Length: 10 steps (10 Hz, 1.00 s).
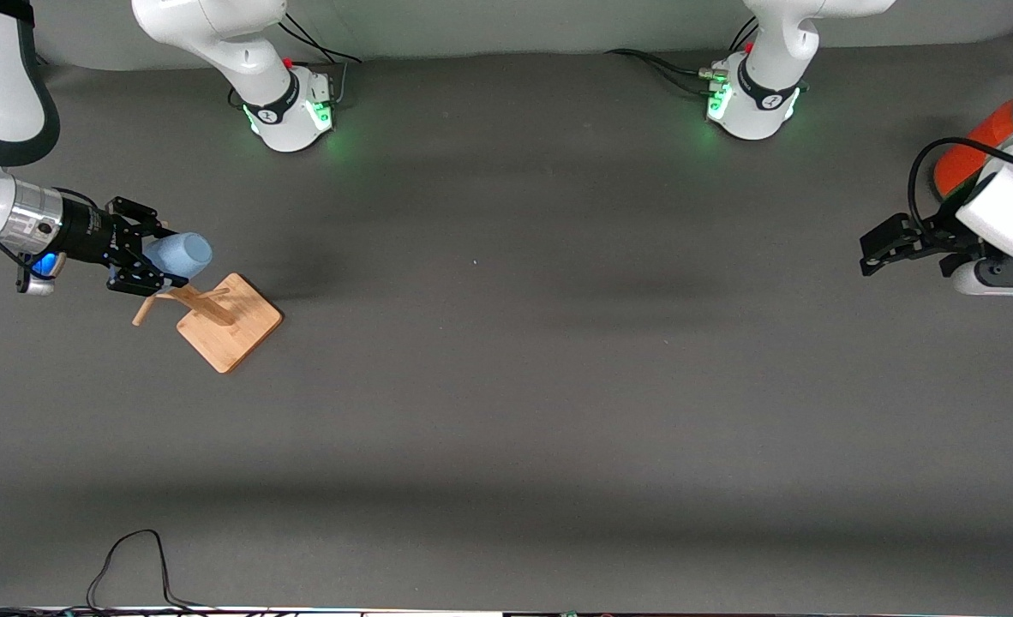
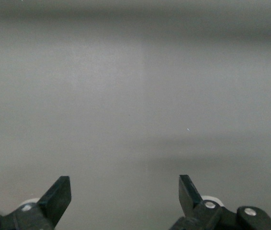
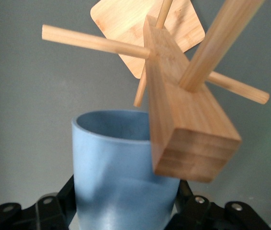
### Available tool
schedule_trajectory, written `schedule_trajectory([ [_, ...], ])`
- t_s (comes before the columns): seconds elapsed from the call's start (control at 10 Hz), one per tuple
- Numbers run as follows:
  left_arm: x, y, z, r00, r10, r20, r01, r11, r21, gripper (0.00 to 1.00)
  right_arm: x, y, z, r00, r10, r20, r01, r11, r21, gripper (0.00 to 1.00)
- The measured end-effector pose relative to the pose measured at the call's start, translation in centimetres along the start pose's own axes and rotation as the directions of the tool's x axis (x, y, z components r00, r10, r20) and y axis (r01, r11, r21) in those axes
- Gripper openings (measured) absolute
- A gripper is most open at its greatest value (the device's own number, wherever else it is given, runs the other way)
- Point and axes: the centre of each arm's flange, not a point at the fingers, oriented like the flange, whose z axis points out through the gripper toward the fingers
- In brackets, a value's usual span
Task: Rotate and upright cup with both arms
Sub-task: 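Close the right gripper around the blue cup's body, then lift the blue cup off the peg and carry it to mid-table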
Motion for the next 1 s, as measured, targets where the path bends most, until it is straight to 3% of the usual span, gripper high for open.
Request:
schedule_trajectory([
  [0.3,0.1,0.0,0.1,1.000,0.001,0.002,-0.001,1.000,0.000,1.00,-1.9,0.1,-1.4,0.997,-0.003,0.079,0.001,1.000,0.031,0.80],
  [0.5,0.2,0.2,0.2,1.000,0.004,0.004,-0.004,1.000,0.000,1.00,-4.1,-0.1,-3.0,0.996,0.007,0.091,-0.012,0.999,0.051,0.80],
  [0.7,0.2,0.3,-0.2,1.000,0.006,-0.002,-0.006,1.000,0.000,1.00,-9.6,-1.8,-3.7,0.996,-0.007,0.084,0.003,0.999,0.053,0.80],
  [1.0,0.2,-0.1,-0.2,1.000,-0.001,0.004,0.001,1.000,0.002,1.00,-21.4,-4.9,-1.5,0.997,-0.067,0.031,0.066,0.997,0.038,0.80],
])
